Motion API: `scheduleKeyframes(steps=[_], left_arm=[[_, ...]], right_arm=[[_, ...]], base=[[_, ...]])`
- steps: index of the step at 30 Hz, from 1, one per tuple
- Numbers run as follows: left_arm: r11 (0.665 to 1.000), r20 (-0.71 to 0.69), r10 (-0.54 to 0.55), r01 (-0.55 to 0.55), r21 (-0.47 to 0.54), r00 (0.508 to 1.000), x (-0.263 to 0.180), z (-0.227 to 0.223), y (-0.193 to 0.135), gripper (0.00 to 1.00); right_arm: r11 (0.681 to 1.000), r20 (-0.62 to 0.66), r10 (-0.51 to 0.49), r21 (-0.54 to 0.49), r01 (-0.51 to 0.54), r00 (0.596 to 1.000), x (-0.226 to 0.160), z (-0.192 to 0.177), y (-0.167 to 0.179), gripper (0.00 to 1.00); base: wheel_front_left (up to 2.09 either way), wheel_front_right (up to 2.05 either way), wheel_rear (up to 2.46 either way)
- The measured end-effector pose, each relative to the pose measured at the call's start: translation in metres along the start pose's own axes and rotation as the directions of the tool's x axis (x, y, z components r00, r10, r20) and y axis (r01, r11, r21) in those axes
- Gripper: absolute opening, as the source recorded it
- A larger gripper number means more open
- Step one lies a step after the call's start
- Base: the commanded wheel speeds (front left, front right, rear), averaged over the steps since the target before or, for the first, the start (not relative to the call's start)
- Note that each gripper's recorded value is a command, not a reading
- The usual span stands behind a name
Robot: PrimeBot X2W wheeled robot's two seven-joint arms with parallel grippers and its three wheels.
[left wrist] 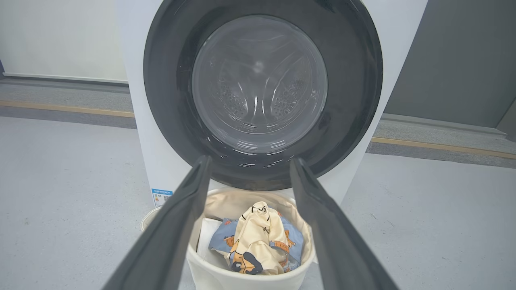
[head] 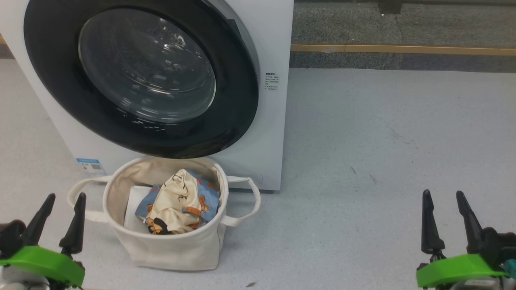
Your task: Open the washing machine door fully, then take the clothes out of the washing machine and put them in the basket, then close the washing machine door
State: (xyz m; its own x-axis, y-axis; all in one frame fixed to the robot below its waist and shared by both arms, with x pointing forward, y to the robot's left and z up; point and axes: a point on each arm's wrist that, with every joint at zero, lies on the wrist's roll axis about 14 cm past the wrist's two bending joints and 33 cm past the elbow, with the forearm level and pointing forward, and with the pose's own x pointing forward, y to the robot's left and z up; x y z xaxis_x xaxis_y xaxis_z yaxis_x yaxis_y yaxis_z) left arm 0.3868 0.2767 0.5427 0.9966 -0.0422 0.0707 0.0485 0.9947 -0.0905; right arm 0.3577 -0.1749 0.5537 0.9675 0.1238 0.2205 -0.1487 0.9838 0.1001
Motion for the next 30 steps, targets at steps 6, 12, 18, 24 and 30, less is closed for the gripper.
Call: scheduleKeyframes(steps=[6,12,18,24,30], left_arm=[[0.998,-0.098,0.005,-0.01,-0.057,0.995,-0.014,-0.04,-0.011,0.0],[0.991,-0.235,0.005,-0.036,-0.131,0.972,-0.043,-0.091,-0.026,0.0],[0.981,-0.219,0.02,-0.061,-0.185,0.975,-0.038,-0.086,-0.025,0.0],[0.968,-0.226,0.022,-0.077,-0.238,0.974,-0.036,-0.087,-0.029,0.0],[0.949,-0.222,0.032,-0.099,-0.299,0.975,-0.033,-0.086,-0.031,0.0]], right_arm=[[1.0,-0.088,-0.013,0.021,0.015,0.996,-0.01,-0.028,0.001,0.0],[0.996,-0.192,-0.039,0.072,0.054,0.981,-0.029,-0.058,0.0,0.0],[0.988,-0.199,-0.059,0.131,0.086,0.978,-0.029,-0.06,-0.004,0.0],[0.977,-0.21,-0.076,0.179,0.115,0.975,-0.029,-0.061,-0.008,0.0],[0.96,-0.225,-0.097,0.237,0.151,0.97,-0.03,-0.064,-0.012,0.0]], base=[[0.0,0.0,0.0],[0.0,0.0,0.0],[0.0,0.0,0.0],[0.0,0.0,0.0],[0.0,0.0,0.0]])
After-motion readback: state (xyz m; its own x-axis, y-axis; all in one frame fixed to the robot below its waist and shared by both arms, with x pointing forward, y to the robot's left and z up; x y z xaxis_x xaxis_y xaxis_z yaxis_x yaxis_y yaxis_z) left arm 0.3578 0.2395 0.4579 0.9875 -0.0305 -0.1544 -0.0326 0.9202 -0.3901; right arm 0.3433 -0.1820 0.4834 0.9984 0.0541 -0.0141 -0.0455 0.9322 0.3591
